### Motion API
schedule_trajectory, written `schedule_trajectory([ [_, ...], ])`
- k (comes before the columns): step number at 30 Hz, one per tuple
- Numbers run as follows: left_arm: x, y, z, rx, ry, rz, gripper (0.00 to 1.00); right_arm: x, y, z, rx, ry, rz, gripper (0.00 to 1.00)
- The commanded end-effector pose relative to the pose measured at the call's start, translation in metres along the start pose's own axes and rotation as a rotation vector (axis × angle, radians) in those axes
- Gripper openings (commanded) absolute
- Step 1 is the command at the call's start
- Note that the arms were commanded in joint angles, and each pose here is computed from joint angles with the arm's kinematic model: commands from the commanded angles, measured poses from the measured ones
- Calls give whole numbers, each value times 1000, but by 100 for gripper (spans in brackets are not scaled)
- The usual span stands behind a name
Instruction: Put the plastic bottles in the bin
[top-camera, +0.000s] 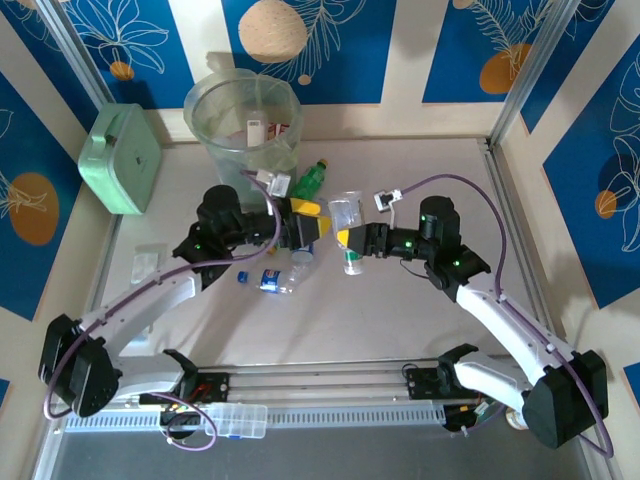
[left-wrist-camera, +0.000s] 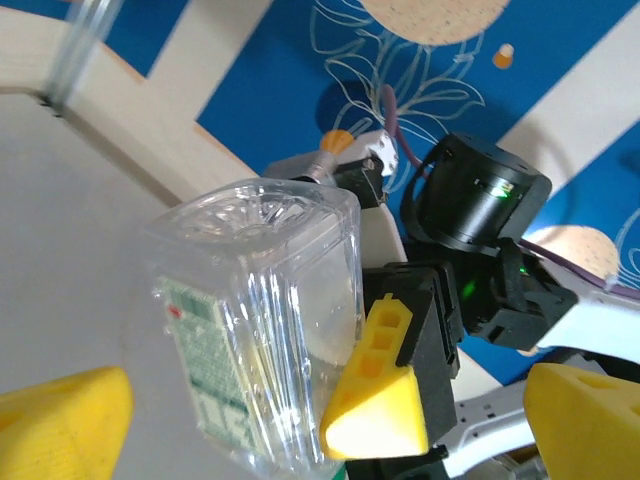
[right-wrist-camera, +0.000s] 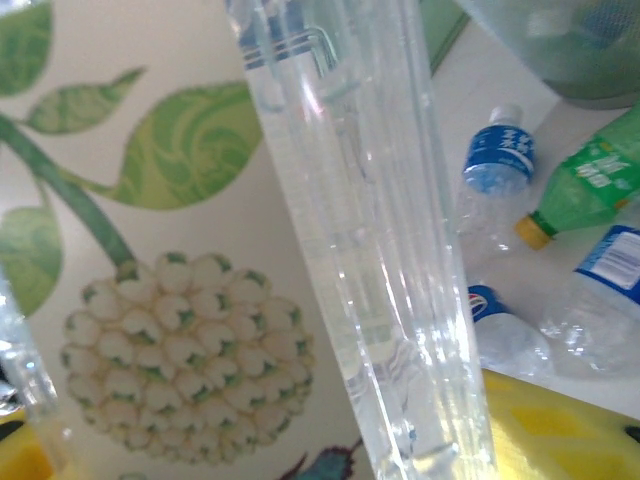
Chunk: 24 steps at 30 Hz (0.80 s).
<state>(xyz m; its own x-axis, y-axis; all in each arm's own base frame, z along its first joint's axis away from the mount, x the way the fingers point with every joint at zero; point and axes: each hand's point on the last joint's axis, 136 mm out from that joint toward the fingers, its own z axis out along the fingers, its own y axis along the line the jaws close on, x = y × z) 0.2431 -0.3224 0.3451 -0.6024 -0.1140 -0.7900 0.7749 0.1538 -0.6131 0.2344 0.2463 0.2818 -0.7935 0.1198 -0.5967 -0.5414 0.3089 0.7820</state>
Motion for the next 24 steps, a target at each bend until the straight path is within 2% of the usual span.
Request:
schedule_trajectory([
  [1,-7,-29,10,114,10,53,100,5,24,-1,-113,30,-17,48],
  [6,-4,-21,21,104,18,28,98,9,29,0,-151,45,-20,49],
  [12,-4,-28,32,163,23,6,94,11,41,-1,-205,70,-29,49],
  [18,-11,-46,35,312,-14,-8,75,17,42,-1,-232,92,-26,49],
  [24,-9,-59,37,410,7,-12,57,21,41,-1,-238,102,-19,48],
])
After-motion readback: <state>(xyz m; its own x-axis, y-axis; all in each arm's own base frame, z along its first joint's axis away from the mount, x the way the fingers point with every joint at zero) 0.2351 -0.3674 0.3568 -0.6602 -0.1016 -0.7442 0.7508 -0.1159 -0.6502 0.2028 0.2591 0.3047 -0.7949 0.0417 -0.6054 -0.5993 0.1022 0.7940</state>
